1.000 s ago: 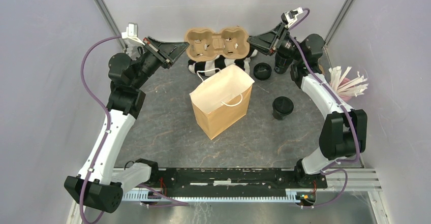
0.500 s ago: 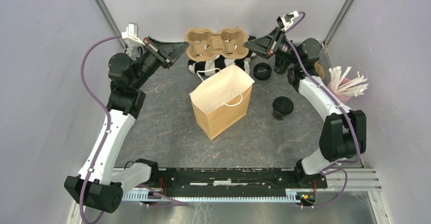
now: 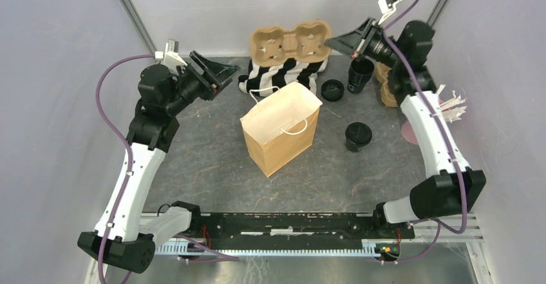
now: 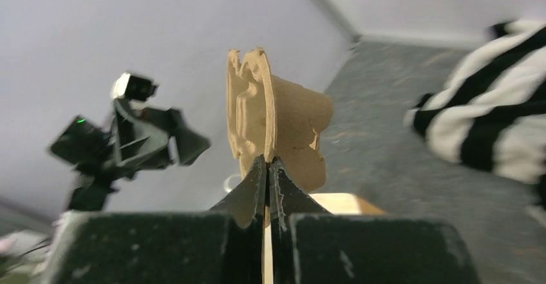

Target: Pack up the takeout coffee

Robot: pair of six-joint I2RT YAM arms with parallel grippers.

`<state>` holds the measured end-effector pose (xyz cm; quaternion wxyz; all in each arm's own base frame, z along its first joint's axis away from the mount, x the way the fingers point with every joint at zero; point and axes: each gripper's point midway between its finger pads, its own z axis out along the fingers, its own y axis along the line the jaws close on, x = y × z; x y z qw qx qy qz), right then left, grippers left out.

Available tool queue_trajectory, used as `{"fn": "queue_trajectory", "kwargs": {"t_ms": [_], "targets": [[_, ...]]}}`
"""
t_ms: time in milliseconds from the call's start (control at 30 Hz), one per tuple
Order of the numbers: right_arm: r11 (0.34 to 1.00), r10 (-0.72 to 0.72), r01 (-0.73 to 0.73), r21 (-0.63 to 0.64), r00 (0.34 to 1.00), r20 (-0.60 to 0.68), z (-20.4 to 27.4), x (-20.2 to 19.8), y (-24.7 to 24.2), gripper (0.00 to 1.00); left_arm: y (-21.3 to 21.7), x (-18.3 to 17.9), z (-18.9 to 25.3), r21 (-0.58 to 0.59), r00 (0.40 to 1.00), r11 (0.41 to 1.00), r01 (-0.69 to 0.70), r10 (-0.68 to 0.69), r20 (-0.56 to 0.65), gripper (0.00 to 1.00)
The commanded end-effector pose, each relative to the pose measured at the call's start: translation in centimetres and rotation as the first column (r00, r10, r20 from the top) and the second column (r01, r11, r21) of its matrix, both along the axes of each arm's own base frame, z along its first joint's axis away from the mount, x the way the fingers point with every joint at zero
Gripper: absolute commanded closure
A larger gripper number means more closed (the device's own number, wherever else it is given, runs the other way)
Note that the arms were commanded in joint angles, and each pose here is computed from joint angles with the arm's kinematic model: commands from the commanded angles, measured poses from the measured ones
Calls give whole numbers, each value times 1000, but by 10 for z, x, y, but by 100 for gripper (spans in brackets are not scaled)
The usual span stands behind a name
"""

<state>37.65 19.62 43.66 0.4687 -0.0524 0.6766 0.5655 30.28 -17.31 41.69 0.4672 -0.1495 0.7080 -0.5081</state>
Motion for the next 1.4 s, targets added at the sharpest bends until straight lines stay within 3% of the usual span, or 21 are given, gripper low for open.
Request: {"fn": "queue_trajectory", "kwargs": {"t_ms": [0, 67, 200, 367, 633, 900, 1367], "targets": [[911, -170, 207, -357, 977, 132, -1, -18, -41, 100, 17, -27, -32, 157, 985, 987, -18, 44, -165, 27], [874, -188, 246, -419, 966, 175, 5, -30, -52, 100, 15, -44, -43, 170, 973, 985, 32, 8, -231, 23], [799, -239, 329, -503, 942, 235, -1, -56, -71, 100, 35, -75, -70, 264, 935, 964, 17, 79, -347, 22], [781, -121, 274, -560, 948, 296, -13, -94, -50, 100, 28, -95, -99, 249, 874, 963, 99, 35, -485, 29], [786, -96, 261, -560, 947, 308, -2, -113, -49, 100, 13, -87, -111, 273, 855, 951, 147, 17, -519, 36], [772, -57, 145, -620, 986, 159, -22, -119, -41, 100, -7, -77, -123, 270, 858, 949, 160, 1, -514, 44], [775, -57, 37, -631, 998, -12, -51, -113, -7, 100, -35, -58, -119, 180, 910, 965, 193, -107, -400, 50]]}}
